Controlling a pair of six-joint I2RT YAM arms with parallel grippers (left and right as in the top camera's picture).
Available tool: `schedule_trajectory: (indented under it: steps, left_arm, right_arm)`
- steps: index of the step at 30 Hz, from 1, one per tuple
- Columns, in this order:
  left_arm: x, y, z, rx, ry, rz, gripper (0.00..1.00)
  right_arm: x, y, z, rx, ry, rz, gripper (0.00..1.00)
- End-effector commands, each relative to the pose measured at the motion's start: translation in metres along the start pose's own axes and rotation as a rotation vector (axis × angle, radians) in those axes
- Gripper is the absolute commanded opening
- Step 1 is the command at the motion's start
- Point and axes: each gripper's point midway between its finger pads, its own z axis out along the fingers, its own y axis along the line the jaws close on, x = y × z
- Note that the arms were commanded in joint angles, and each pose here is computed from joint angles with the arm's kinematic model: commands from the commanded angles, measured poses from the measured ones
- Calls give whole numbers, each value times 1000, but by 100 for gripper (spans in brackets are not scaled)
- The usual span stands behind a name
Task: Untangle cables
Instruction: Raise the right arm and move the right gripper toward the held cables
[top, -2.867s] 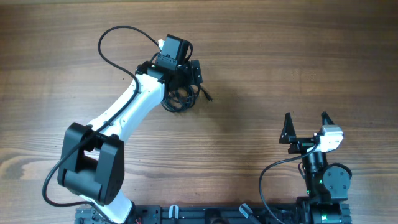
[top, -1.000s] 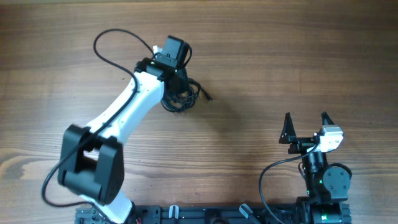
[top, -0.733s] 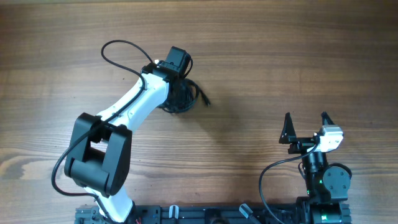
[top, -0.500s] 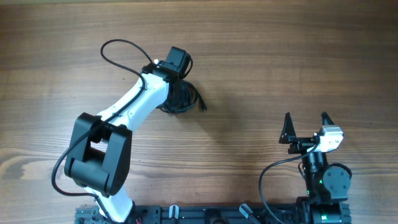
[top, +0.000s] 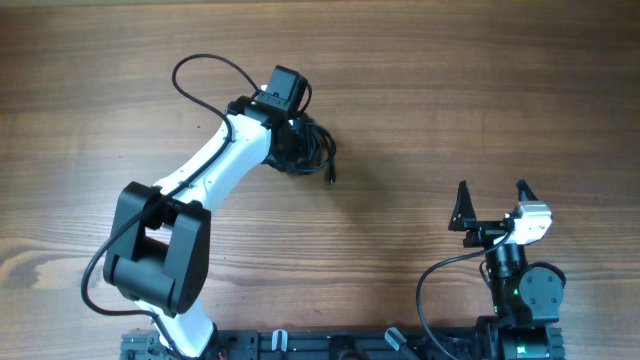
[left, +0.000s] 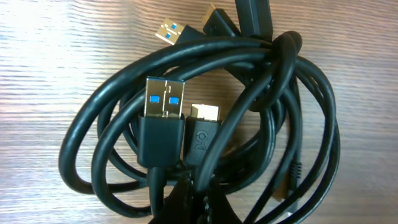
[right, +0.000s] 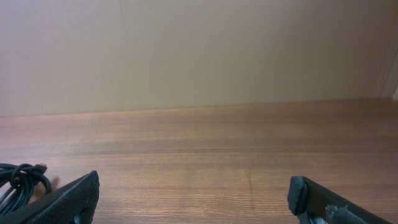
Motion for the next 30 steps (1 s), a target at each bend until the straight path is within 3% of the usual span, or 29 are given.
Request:
schedule_trajectory:
  steps: [1,6,14,19,24,30]
  left_arm:
    - [-14,-6,-22,73,-35,28,4]
    - [-12,-5,-44,130,-34,85,4]
    - [-12,-22,-78,449,5,99,4]
    - [-17,-7,-76,432,-7,88,4]
    - [-14,4,-63,356,10,116,4]
    - [-2,22,-41,267,72,93,4]
  right_arm:
    - [-2,2,0,-7,-8,-19,100]
    - [-4,2,0,-7,-19,-28,100]
    - [-20,51,-9,-304,-21,356,100]
    - [-25,74,-18,-443,1,341,100]
    - [-56,90,-28,-532,24,336,100]
    - [-93,112,-21,-613,242,382,100]
